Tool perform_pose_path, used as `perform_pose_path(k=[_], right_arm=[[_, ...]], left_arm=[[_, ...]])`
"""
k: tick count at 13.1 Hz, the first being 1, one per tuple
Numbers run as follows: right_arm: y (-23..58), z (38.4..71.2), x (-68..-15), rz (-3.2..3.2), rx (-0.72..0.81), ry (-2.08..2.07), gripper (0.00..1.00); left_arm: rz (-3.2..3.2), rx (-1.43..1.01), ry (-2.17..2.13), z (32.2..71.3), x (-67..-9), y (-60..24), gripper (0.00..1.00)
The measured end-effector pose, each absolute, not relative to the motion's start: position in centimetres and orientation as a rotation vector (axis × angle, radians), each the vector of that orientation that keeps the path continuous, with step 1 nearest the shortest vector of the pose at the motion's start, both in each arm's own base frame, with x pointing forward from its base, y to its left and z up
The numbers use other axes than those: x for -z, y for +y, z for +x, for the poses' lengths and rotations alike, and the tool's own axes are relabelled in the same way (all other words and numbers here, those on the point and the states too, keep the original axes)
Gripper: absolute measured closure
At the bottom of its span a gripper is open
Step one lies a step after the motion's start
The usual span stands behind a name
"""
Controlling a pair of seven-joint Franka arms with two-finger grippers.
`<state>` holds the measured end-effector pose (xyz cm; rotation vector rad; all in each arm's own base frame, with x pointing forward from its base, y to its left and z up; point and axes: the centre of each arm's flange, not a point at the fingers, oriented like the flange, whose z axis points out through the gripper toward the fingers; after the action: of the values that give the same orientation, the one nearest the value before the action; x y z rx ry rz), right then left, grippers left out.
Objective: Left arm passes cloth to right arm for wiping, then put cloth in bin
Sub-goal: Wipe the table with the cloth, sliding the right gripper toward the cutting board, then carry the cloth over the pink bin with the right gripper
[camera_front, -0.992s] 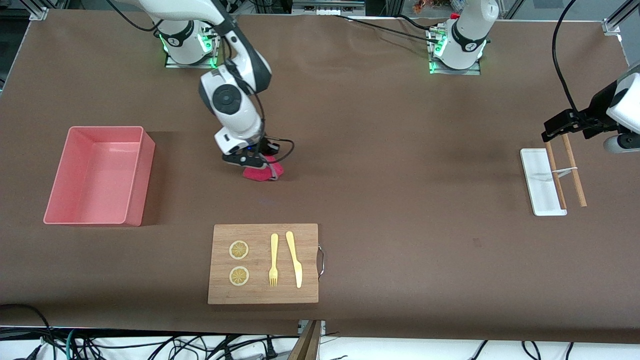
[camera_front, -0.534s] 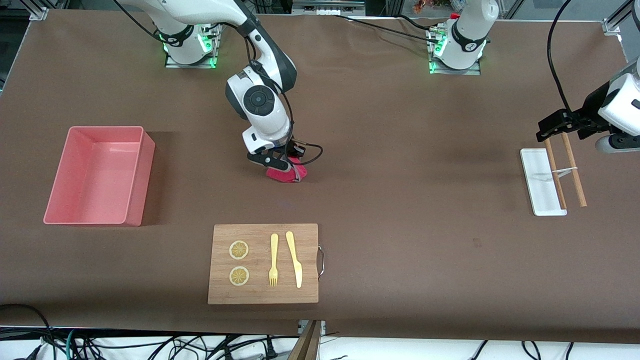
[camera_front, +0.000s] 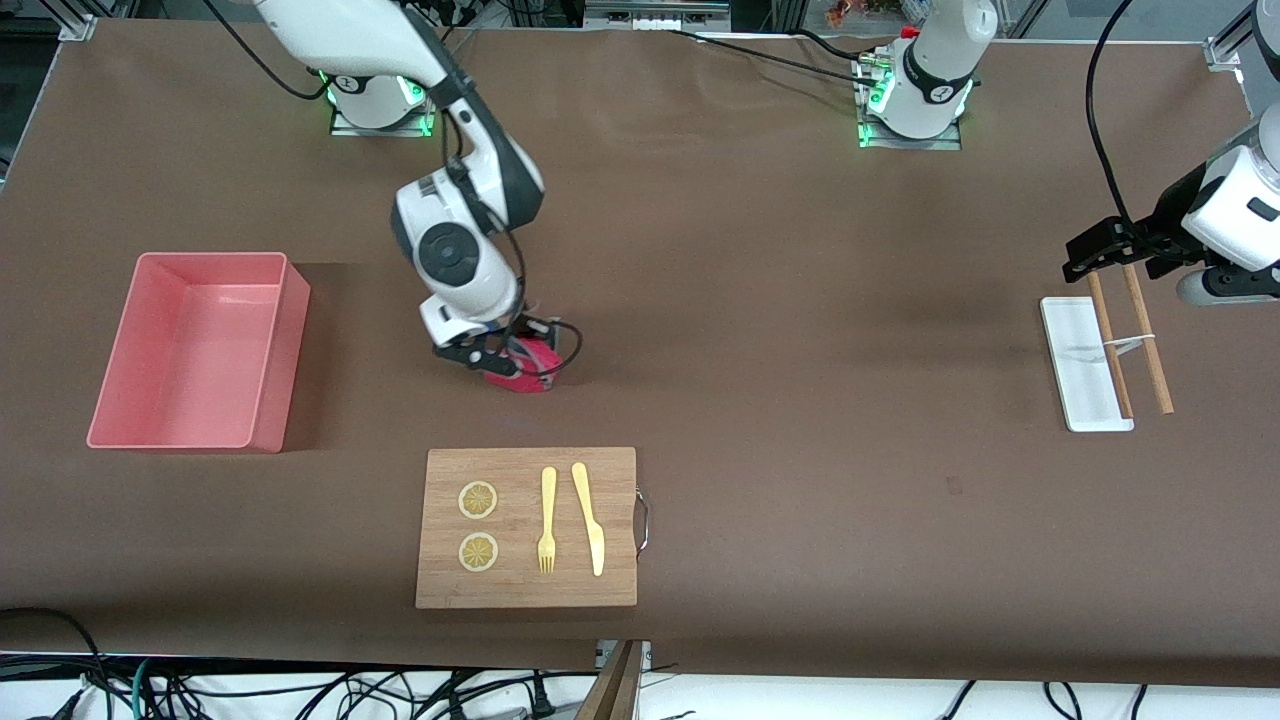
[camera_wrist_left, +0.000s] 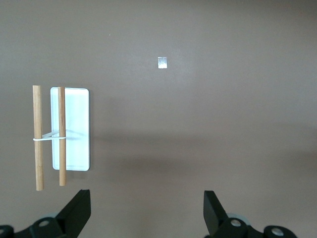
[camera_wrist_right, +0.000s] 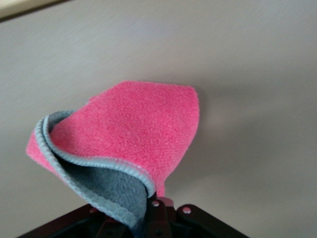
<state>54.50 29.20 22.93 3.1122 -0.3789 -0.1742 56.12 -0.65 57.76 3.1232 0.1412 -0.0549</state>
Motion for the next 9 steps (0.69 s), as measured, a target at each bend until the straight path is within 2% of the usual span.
perform_pose_path(k=[5, 9], right_arm=[[19.2, 56.4, -21.4, 3.128, 0.245, -0.195, 0.96], [9.0, 58.0, -22.2, 3.155, 0.237, 0.029, 0.96]], left_arm=[[3.124, 0.055, 0.129, 56.1, -57.8, -1.1, 0.0], [3.124, 0.055, 0.128, 56.1, -57.8, -1.1, 0.0]])
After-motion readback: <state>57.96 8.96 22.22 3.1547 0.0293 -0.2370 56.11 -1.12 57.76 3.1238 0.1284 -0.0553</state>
